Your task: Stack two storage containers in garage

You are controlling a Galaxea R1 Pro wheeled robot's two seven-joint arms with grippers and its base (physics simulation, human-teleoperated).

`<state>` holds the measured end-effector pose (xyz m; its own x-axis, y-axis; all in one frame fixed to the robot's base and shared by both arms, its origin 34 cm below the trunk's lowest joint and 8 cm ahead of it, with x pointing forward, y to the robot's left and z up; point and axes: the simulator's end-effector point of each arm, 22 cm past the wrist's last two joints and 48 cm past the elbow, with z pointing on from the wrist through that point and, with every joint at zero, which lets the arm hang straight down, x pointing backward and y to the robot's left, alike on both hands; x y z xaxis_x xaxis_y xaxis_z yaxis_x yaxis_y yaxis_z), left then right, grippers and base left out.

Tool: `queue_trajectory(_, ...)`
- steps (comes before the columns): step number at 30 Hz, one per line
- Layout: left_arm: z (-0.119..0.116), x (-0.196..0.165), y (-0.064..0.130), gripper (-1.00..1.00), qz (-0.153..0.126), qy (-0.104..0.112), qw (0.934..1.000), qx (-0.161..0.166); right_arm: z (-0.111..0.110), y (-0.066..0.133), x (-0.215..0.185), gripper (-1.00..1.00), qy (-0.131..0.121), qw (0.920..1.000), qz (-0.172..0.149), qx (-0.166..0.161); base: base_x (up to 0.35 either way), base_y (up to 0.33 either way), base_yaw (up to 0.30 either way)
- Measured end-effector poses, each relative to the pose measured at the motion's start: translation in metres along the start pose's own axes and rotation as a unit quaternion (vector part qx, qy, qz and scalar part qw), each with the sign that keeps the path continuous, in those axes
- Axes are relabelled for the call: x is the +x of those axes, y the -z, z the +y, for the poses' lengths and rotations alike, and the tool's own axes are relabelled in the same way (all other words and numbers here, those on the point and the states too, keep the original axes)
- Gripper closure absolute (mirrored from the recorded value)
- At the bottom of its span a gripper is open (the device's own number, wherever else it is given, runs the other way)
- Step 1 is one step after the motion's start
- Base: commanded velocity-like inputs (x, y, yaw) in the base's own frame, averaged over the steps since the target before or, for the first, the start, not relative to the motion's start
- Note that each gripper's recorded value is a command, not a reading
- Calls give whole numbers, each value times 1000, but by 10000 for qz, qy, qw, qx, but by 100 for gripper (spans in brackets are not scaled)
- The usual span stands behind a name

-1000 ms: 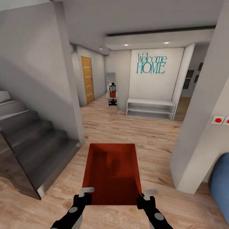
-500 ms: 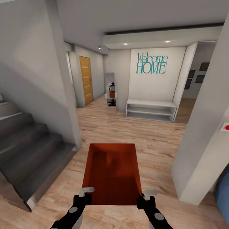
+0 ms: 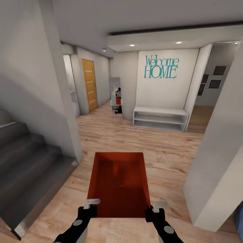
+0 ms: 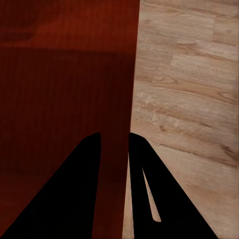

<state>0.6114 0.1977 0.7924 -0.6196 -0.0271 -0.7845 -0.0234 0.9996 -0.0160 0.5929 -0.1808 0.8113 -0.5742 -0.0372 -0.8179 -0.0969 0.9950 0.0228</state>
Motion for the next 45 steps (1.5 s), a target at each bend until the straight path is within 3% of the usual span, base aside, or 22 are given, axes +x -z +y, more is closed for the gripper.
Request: queue_trajectory(45,0,0,0,100,-5,1,10000,0,0,0,0,100,1,10000,-5,1,331,-42,0)
